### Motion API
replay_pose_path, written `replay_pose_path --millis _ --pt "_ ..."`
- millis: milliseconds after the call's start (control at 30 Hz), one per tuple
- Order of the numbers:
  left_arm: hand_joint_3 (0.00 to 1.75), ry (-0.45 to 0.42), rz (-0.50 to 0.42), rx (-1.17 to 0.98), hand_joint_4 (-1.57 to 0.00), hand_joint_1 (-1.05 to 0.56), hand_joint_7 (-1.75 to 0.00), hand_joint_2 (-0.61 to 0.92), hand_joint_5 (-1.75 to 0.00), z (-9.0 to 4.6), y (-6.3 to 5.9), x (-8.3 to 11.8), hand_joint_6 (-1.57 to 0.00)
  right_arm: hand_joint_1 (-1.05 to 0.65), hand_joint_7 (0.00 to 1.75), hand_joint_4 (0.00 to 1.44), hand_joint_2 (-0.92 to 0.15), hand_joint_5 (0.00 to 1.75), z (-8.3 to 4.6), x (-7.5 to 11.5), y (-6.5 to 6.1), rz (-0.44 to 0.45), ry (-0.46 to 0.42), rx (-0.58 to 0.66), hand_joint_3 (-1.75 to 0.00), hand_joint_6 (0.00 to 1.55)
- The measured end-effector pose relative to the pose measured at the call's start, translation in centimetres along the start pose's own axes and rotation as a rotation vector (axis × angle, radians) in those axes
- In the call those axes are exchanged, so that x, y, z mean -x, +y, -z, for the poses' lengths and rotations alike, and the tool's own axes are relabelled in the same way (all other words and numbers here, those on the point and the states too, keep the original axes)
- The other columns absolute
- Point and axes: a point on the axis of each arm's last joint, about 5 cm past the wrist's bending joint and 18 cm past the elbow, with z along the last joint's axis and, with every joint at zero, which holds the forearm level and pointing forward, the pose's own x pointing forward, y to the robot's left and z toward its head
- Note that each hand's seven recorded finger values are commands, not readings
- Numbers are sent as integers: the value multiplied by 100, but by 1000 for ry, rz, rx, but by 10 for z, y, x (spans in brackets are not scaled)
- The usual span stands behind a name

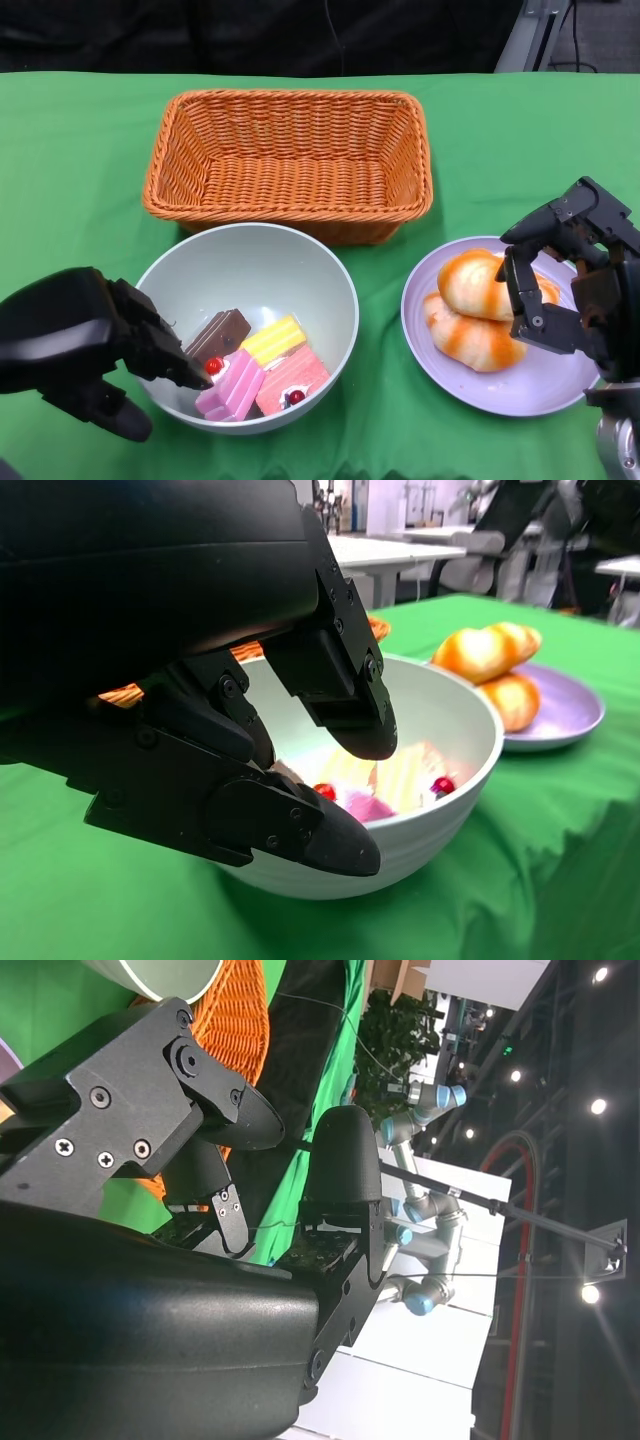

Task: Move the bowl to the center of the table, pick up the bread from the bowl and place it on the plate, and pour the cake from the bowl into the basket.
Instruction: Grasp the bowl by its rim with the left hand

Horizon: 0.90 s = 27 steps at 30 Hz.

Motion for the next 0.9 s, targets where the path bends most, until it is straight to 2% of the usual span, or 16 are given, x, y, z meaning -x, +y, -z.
replay_pose_path --millis 367,567,900 --pt "11 21 94 -52 -103 -69 -2 92 -10 1 -9 -14 -99 0 144 67 -42 172 -3 1 1 5 -14 -3 -128 60" --pt "12 3 119 -74 -108 -71 -4 92 -14 2 -7 -20 -104 0 145 66 -42 174 -3 3 1 5 -12 -4 -127 58" --pt "16 -18 161 -66 -108 -71 -5 92 -20 3 -10 -25 -108 -2 145 66 -42 173 -3 4 2 7 -10 -4 -126 58"
